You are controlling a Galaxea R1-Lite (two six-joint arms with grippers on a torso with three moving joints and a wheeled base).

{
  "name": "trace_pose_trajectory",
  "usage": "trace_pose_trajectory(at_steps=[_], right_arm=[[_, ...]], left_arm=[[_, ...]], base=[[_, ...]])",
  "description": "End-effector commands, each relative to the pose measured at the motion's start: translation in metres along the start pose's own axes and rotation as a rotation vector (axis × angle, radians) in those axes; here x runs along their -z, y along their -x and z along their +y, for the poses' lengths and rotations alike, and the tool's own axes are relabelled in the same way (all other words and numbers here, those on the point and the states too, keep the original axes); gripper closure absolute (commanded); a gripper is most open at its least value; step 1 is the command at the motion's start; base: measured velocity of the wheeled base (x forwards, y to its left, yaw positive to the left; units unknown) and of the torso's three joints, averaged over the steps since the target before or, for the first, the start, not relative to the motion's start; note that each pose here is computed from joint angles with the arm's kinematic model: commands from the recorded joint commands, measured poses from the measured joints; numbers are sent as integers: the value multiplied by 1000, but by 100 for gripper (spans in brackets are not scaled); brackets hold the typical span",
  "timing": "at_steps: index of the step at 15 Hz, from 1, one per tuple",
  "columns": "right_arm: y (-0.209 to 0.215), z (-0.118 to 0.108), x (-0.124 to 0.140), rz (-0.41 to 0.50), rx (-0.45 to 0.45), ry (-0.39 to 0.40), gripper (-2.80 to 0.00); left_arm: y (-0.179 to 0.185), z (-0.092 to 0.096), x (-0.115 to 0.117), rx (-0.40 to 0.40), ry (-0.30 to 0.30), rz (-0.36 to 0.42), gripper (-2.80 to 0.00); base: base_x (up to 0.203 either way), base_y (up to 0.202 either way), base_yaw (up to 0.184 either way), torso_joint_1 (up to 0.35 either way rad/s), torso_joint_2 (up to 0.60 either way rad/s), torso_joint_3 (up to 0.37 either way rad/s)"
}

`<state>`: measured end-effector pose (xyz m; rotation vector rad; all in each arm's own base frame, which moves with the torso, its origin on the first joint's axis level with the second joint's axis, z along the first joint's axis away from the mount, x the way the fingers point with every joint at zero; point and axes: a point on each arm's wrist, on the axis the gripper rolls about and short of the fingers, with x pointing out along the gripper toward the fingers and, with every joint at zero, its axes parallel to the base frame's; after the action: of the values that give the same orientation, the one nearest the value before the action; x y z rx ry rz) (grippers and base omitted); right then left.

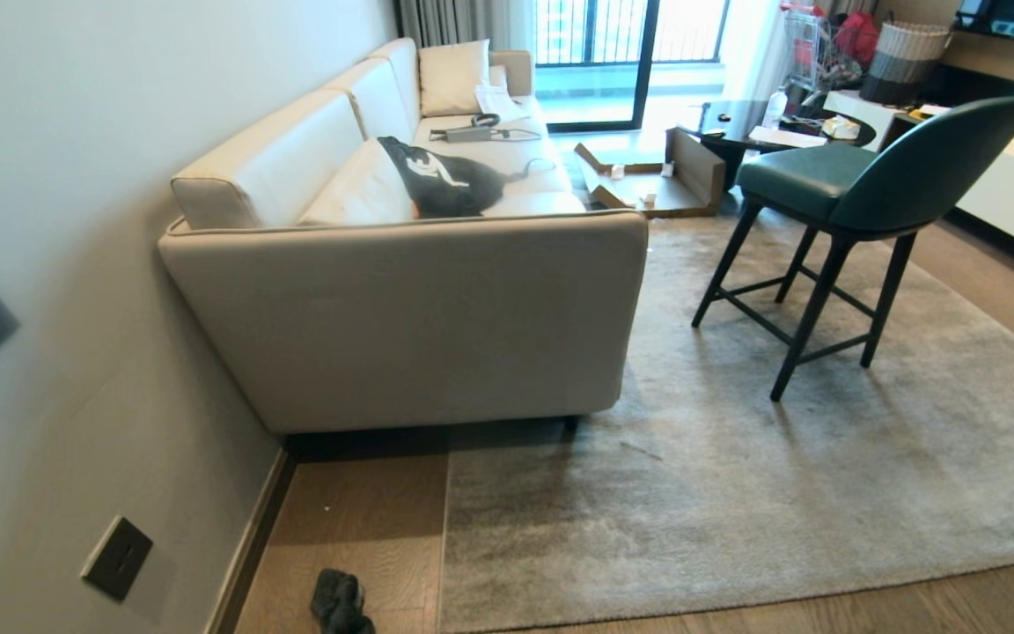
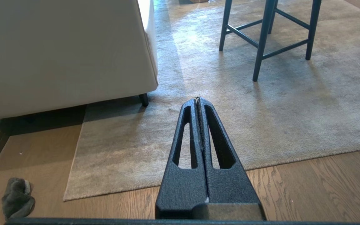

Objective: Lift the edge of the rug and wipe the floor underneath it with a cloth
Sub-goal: Pick up the rag

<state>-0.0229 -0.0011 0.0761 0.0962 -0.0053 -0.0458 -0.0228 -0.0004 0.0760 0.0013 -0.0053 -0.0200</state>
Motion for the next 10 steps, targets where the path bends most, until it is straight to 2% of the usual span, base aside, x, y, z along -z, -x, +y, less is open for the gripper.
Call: trace_pose_trajectory(at_steps=[1, 10], right_arm=[[0, 0, 0, 1, 0, 0, 0], [0, 0, 0, 1, 0, 0, 0]], left_arm=[[0, 0, 0, 1, -3, -1, 0], [0, 0, 0, 1, 1, -1, 0]], base=[[0, 0, 0, 0, 0, 0], [0, 0, 0, 0, 0, -19]])
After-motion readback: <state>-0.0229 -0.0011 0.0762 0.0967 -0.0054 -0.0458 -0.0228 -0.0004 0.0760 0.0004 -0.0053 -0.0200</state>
